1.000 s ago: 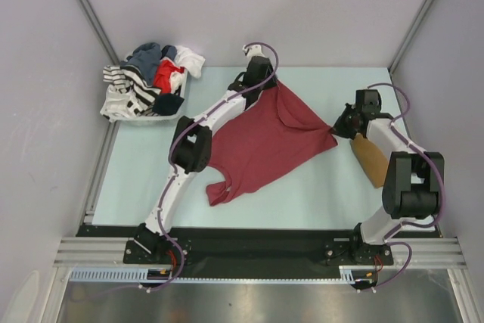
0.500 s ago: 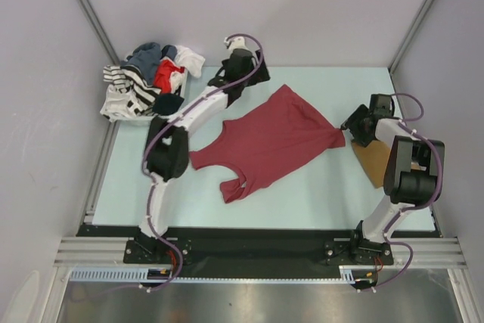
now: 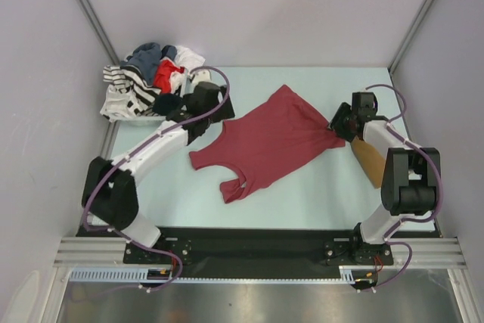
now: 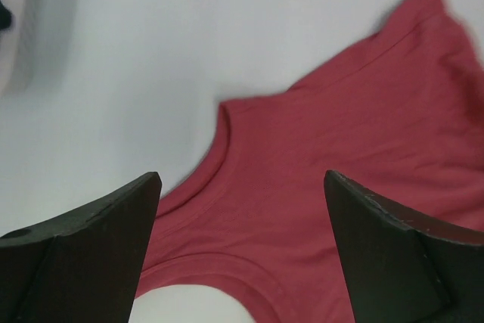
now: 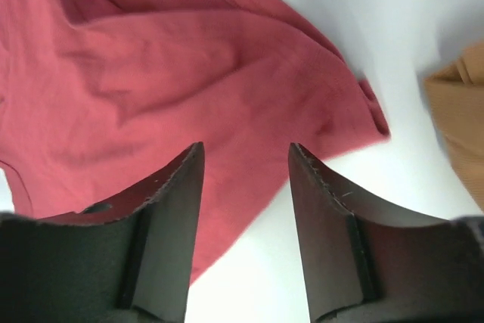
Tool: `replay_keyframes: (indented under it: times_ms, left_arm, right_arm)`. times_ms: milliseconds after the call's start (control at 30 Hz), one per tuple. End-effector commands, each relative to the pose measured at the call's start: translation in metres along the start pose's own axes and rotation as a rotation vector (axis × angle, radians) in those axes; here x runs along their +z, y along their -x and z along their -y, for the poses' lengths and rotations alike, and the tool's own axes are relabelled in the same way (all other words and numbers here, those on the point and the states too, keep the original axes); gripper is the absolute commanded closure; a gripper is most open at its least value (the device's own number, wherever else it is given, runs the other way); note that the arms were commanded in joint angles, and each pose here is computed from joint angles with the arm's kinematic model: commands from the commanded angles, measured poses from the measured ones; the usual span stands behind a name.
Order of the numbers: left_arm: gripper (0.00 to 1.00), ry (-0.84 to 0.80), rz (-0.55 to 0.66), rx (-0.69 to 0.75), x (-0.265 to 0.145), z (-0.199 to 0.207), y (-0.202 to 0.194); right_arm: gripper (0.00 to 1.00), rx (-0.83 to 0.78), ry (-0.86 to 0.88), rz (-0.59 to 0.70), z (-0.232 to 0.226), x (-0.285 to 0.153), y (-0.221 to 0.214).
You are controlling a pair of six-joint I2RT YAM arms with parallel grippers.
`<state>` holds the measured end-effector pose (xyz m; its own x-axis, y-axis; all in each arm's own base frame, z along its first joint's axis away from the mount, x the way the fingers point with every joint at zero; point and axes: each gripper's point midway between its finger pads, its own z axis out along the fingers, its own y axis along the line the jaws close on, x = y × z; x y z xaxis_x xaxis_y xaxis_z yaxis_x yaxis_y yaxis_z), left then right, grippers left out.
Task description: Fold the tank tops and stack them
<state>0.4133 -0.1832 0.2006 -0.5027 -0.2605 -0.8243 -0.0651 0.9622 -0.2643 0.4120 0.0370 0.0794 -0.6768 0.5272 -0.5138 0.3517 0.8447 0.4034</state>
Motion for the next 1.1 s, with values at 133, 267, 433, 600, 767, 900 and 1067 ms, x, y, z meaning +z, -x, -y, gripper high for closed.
replay_keyframes:
  times_ms: [133, 267, 433, 600, 767, 900, 1067]
  left_arm:
    - [0.09, 0.099, -0.173, 0.093, 0.035, -0.029, -0.061]
    - [0.19, 0.154, -0.217, 0.100, 0.054, -0.037, -0.069]
    - [0.24, 0.230, -0.214, 0.095, 0.039, -0.065, -0.084]
    - [0.22, 0.205, -0.179, 0.033, 0.006, -0.078, -0.089]
    - [0.22, 0.238, -0.162, -0.089, -0.025, -0.106, -0.106]
    - [0.21, 0.287, -0.116, -0.192, -0.043, -0.139, -0.118]
    - [0.21, 0.331, -0.139, -0.274, -0.050, -0.168, -0.144]
  right_arm:
    - [0.52, -0.011, 0.006, 0.072, 0.008, -0.029, -0.007]
    - [0.54, -0.067, 0.030, 0.071, -0.004, -0.039, -0.027]
    - [0.56, -0.126, 0.043, 0.054, -0.011, -0.047, -0.049]
    - [0.53, -0.122, 0.042, 0.075, -0.010, -0.048, -0.050]
    - [0.39, -0.091, -0.035, 0.112, -0.001, -0.047, -0.035]
    - [0.29, 0.019, -0.095, 0.116, 0.024, -0.039, -0.032]
    - [0.49, 0.209, -0.164, 0.157, 0.044, -0.032, -0.021]
